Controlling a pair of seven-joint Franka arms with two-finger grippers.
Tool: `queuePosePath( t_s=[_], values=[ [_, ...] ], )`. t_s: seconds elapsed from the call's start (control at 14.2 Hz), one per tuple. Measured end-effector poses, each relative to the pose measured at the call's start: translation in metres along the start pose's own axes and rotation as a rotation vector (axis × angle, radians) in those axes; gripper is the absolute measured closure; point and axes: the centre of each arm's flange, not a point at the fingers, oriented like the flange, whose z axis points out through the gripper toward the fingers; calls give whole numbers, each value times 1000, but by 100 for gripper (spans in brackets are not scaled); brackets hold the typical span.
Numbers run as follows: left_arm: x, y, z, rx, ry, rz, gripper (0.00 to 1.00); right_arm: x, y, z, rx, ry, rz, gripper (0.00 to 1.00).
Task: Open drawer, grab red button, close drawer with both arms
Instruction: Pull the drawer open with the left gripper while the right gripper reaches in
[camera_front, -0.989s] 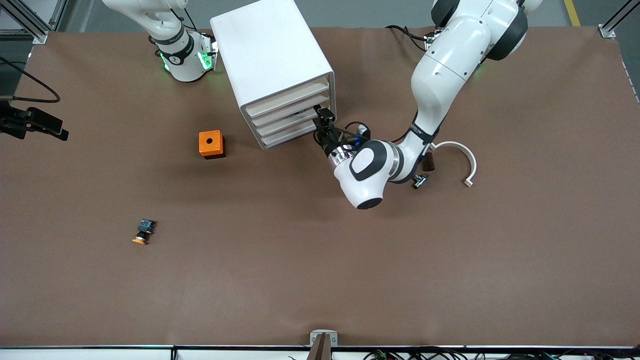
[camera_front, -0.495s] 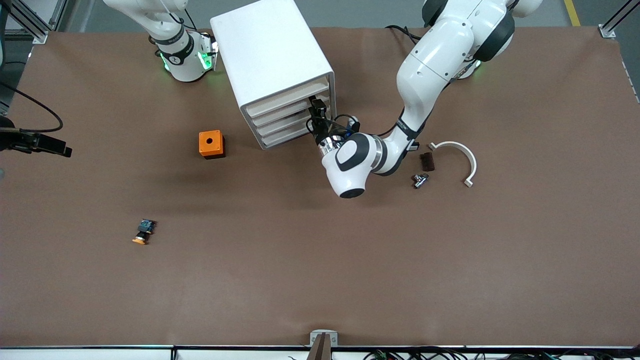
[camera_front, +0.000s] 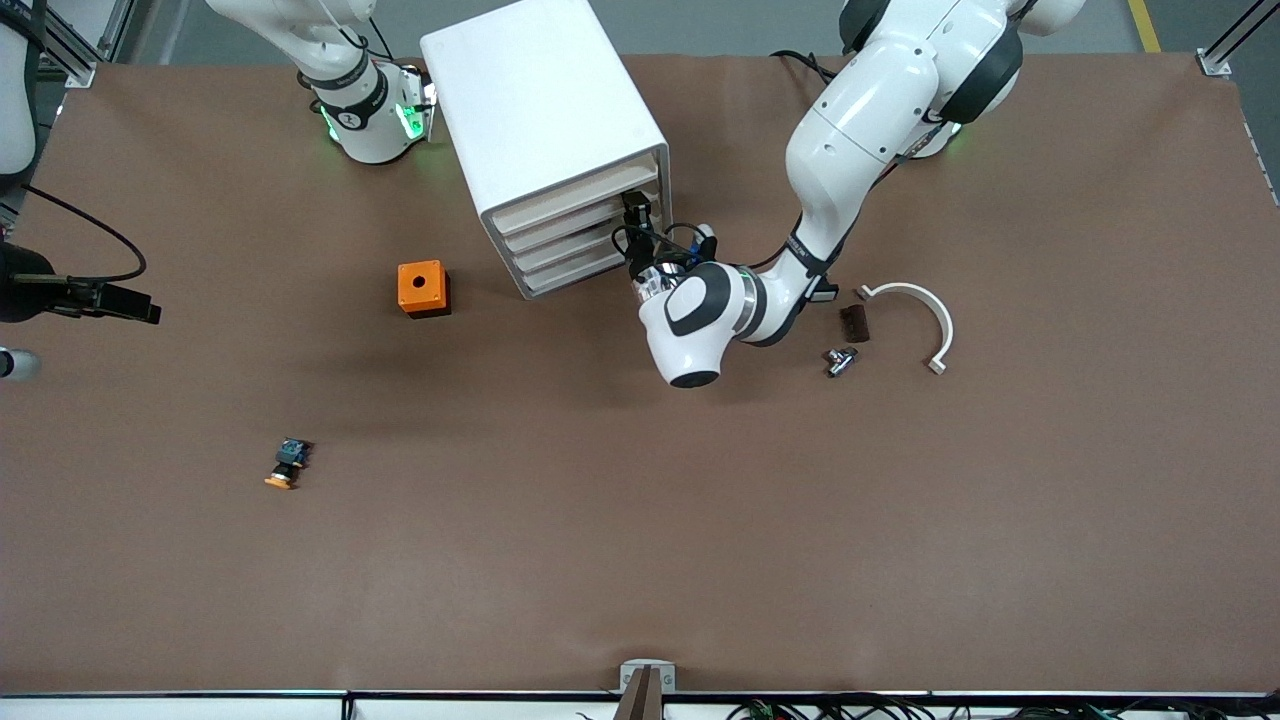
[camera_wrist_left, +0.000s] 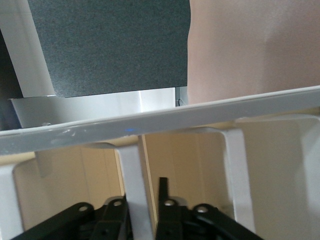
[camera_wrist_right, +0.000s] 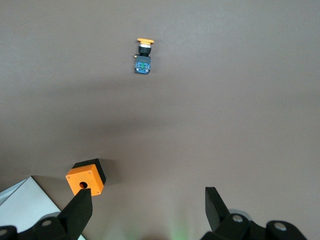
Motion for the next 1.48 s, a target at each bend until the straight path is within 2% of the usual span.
queuePosePath(
  t_s=[0.21, 0.35, 0.49, 0.85, 1.34, 1.48],
  values=[
    [0, -1, 0, 8, 2, -2, 88, -1, -39, -3, 4, 4, 152, 0],
    [2, -2, -3, 14, -2, -21, 92, -6, -79, -5, 42, -3, 279, 0],
    [6, -1, -12, 15, -14, -27, 92, -13, -113, -10, 56, -4, 343, 0],
    [26, 1, -57, 20, -106, -31, 90, -46, -198, -22, 46, 10, 492, 0],
    [53, 2, -113, 9, -220, -23, 89, -140, -373, -9, 27, 42, 674, 0],
    [60, 2, -128, -1, -251, -20, 89, -167, -418, 8, 47, 62, 721, 0]
  ],
)
